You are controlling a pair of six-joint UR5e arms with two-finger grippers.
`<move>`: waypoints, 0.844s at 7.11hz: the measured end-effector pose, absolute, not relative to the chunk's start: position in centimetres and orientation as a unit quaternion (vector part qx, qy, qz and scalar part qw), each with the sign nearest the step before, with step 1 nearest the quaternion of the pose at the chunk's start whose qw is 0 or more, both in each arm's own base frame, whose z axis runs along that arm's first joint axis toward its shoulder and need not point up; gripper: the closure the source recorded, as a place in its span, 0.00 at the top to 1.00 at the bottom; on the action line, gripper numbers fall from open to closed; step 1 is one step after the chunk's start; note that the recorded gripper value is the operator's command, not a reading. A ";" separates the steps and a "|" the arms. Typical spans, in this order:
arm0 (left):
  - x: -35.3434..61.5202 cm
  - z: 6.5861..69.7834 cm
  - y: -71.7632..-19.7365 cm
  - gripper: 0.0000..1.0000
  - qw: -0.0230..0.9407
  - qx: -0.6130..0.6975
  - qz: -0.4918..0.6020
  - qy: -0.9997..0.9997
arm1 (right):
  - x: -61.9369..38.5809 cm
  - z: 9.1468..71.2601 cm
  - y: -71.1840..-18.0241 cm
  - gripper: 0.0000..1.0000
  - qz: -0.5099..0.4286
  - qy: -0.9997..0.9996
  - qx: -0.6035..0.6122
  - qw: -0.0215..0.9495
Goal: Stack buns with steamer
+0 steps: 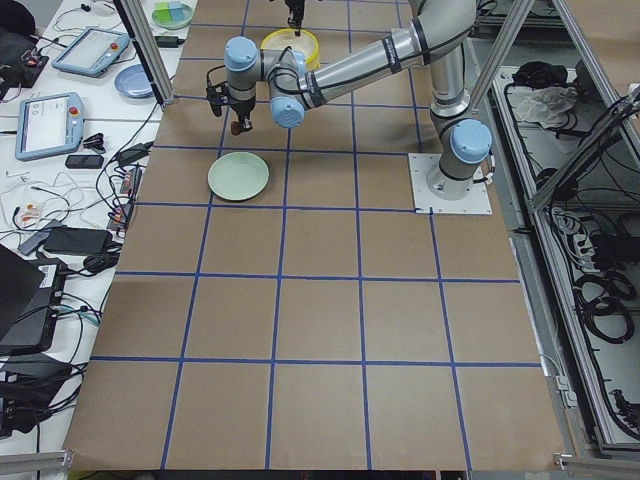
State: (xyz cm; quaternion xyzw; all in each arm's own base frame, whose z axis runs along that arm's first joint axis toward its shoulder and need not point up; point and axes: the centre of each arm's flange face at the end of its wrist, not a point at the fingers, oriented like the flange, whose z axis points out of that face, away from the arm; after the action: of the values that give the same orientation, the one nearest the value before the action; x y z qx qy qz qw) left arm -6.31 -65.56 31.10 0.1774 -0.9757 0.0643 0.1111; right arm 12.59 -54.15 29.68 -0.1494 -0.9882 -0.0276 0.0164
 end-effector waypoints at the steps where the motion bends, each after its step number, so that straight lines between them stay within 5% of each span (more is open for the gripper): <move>1: -6.3 31.0 -65.5 0.00 0.111 0.177 0.064 -0.976 | 12.6 29.5 -54.1 0.19 -0.030 -0.988 -0.153 0.017; 2: -6.3 31.0 -65.5 0.00 0.112 0.178 0.063 -0.976 | 12.6 29.4 -54.0 0.25 -0.032 -0.987 -0.154 0.017; 5: -6.3 31.0 -65.5 0.00 0.112 0.178 0.064 -0.976 | 12.7 29.4 -53.9 0.89 -0.032 -0.987 -0.155 0.015; 6: -6.3 31.0 -65.5 0.00 0.112 0.178 0.064 -0.976 | 12.6 29.6 -54.0 0.99 -0.028 -0.987 -0.155 0.015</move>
State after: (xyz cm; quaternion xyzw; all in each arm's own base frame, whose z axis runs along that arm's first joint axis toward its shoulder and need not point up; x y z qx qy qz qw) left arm -6.28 -65.54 31.00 0.1779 -0.9755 0.0637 0.1122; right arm 12.64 -54.02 29.64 -0.1548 -0.9874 -0.0279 0.0153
